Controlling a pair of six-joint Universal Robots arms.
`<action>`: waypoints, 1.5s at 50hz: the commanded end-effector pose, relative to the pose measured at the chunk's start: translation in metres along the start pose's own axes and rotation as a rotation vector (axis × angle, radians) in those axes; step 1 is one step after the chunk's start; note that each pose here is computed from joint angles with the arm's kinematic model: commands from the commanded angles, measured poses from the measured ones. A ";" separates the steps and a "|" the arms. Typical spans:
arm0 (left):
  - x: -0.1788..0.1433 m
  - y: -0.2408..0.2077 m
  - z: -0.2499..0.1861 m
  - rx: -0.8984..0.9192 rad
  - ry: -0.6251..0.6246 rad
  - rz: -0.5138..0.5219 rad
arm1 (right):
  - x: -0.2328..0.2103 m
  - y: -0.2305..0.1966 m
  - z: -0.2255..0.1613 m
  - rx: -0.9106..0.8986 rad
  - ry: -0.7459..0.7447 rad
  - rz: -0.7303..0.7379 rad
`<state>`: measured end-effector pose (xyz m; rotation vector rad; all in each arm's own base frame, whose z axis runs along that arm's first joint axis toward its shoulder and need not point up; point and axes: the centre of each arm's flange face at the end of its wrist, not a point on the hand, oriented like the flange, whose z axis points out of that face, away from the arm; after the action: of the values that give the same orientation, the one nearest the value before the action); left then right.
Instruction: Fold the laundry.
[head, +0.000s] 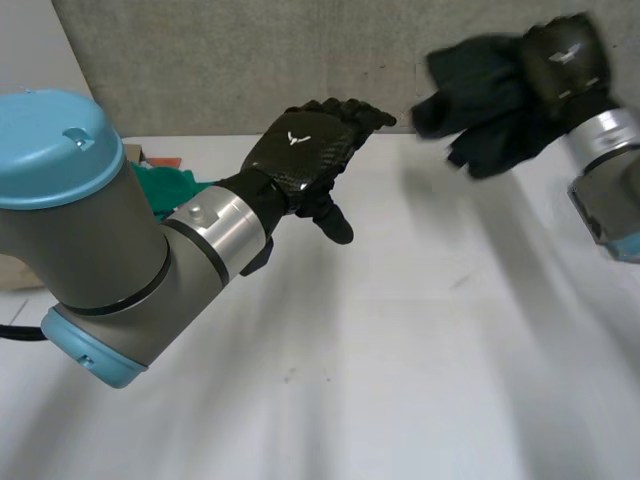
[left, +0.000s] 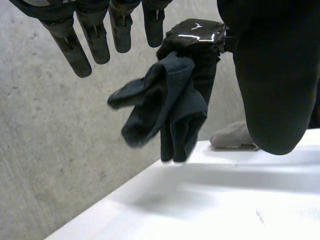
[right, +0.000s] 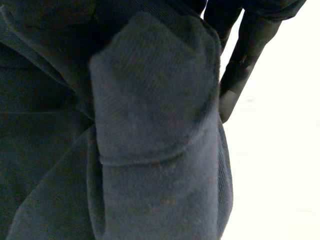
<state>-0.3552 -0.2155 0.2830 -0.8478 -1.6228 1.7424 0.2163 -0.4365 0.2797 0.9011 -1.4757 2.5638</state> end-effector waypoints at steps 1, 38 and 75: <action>0.011 -0.003 0.000 0.020 0.029 0.005 | 0.097 0.057 0.011 0.017 0.116 0.054; 0.036 0.016 -0.006 -0.040 0.093 -0.006 | 0.148 0.298 -0.113 -0.222 0.095 0.225; 0.007 -0.075 -0.029 0.192 -0.015 0.059 | 0.251 0.019 -0.086 -0.345 0.665 -0.520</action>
<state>-0.3517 -0.1744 0.3172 -0.8737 -1.4885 1.7784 -0.1225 -0.4403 0.2984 0.2415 -1.4781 1.5516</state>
